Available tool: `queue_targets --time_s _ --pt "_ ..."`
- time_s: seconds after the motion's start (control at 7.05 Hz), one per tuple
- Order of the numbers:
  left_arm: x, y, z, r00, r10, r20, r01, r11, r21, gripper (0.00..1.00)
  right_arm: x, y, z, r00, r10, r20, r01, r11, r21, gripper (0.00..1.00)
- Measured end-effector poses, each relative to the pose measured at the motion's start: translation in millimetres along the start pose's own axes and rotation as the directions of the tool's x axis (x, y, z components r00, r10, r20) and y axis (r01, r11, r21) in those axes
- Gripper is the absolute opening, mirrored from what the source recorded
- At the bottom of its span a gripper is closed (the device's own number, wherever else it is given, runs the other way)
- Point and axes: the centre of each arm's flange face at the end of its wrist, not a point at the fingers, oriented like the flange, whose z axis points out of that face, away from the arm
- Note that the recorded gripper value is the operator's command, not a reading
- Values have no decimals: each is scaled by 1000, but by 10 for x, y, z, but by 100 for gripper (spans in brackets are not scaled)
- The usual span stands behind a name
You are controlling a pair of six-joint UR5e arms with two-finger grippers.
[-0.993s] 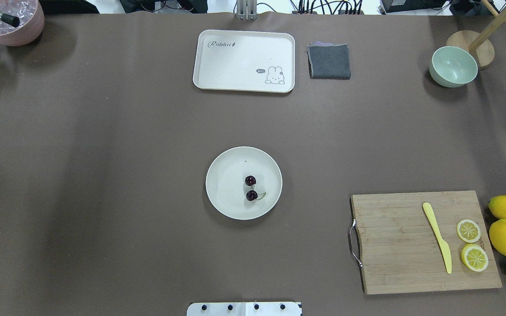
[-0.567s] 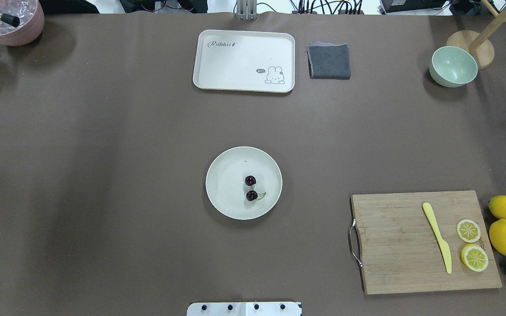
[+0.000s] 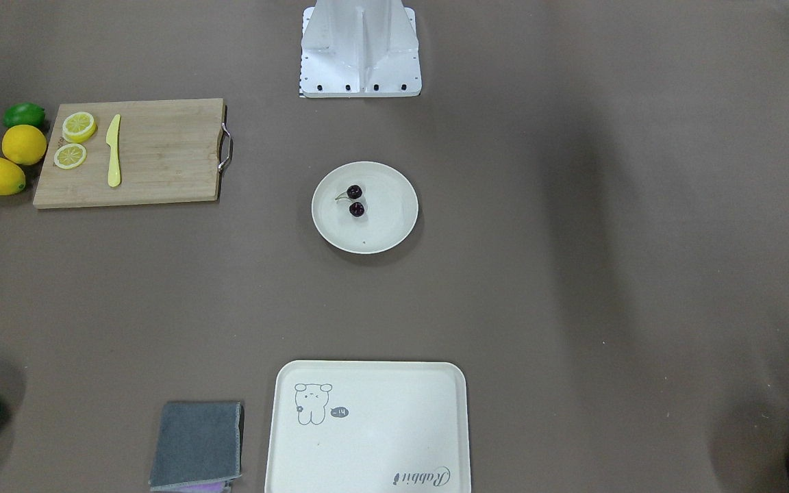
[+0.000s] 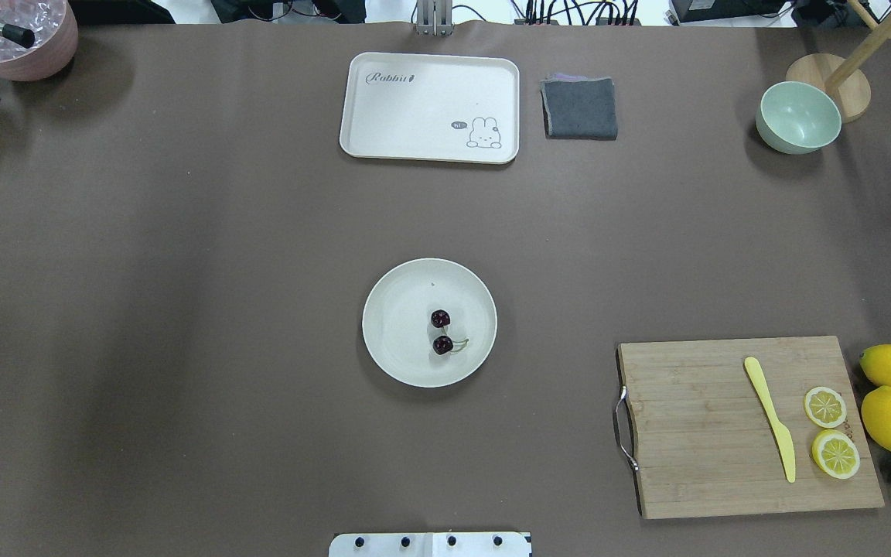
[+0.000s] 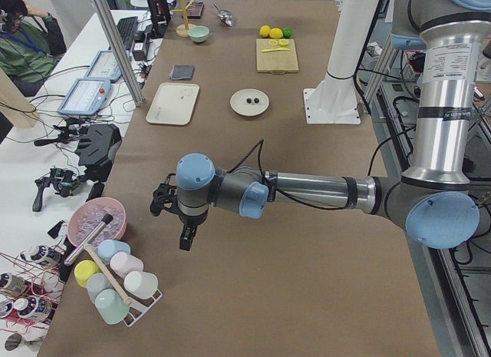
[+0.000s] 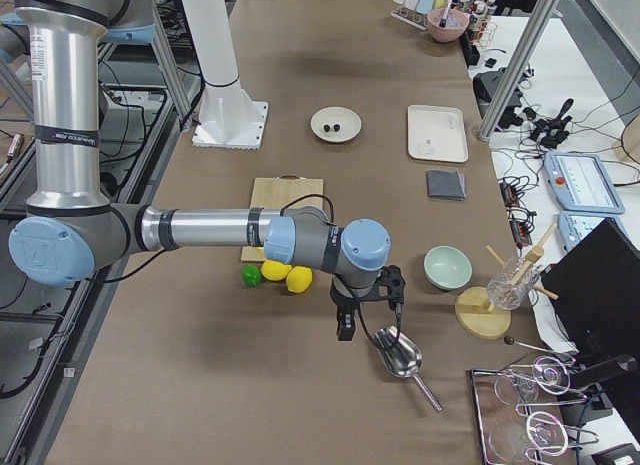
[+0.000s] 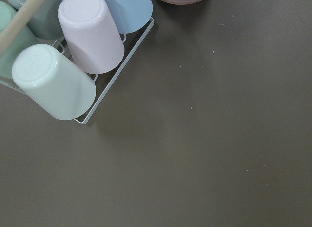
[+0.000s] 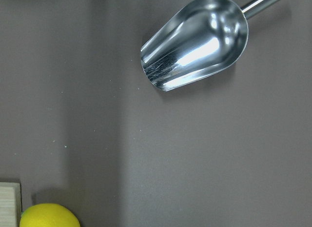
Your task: Place red cherry on plate
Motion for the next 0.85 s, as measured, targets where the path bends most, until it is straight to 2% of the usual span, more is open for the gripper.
queue_targets --time_s 0.85 --pt "-107 28 -52 1000 -22 11 22 1000 8 98 -33 -31 -22 1000 -4 17 4 1000 7 100"
